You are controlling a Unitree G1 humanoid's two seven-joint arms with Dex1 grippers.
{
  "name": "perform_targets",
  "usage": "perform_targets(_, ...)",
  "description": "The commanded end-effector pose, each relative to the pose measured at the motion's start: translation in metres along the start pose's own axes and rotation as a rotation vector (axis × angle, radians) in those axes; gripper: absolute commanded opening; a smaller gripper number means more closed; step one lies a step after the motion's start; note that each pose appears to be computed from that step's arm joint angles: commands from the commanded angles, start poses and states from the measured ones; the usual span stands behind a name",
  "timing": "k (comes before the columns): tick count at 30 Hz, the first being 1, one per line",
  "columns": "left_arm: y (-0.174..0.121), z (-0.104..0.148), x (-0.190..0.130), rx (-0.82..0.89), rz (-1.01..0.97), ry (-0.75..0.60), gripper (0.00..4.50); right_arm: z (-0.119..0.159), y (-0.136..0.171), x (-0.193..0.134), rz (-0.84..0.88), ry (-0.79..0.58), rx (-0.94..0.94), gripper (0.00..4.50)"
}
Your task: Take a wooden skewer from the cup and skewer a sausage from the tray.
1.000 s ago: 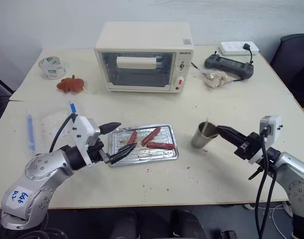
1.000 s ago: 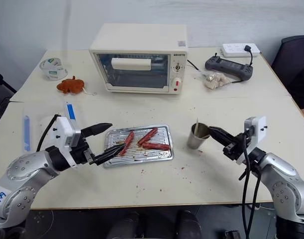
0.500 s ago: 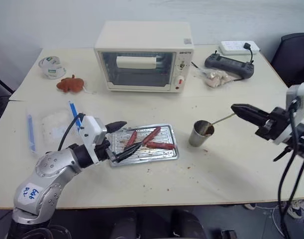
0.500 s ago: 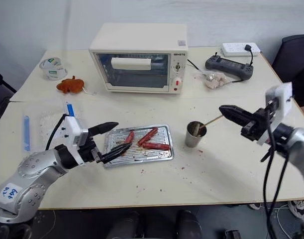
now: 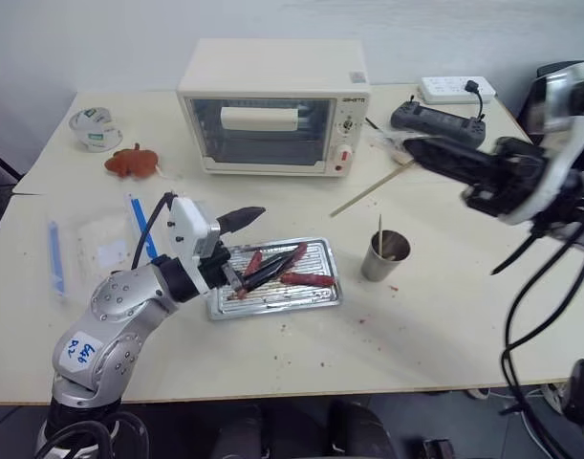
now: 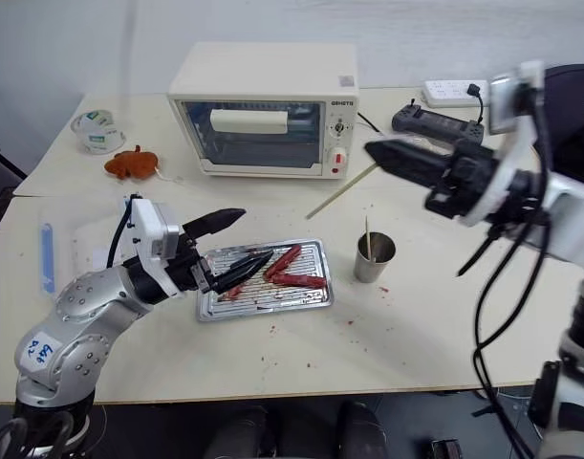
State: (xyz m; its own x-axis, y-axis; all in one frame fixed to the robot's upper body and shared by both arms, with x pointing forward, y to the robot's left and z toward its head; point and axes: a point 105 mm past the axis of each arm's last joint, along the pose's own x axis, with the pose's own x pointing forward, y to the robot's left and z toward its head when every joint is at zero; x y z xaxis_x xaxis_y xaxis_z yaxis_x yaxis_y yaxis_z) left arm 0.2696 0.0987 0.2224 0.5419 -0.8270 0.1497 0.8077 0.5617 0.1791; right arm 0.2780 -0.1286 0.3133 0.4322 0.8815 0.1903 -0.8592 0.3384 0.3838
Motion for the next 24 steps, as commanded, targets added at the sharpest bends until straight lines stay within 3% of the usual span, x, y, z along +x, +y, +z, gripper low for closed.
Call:
perform_targets(1, -0.005, 0.016, 0.006, -0.004, -0.012, -0.076, 4.5, 0.002, 0.008, 0.013, 0.061, -0.046, 0.076, 0.04)
perform_targets(5, -0.009, 0.021, 0.013, 0.0, -0.033, -0.105, 4.5, -0.003, 0.007, 0.021, 0.099, -0.072, 0.207, 0.04)
perform_targets(11, -0.017, 0.028, 0.022, -0.039, -0.088, -0.159, 4.5, -0.01, 0.012, 0.027, 0.131, -0.063, 0.233, 0.04)
perform_targets(14, -0.018, 0.031, 0.024, -0.067, -0.107, -0.193, 3.92, -0.009, 0.011, 0.028, 0.142, -0.08, 0.244, 0.0)
perform_targets(18, -0.015, 0.033, 0.03, -0.09, -0.104, -0.211, 2.8, -0.011, 0.012, 0.028, 0.147, -0.069, 0.25, 0.0)
perform_targets(24, -0.016, 0.036, 0.034, -0.079, -0.126, -0.216, 2.8, -0.011, 0.012, 0.026, 0.148, -0.069, 0.248, 0.0)
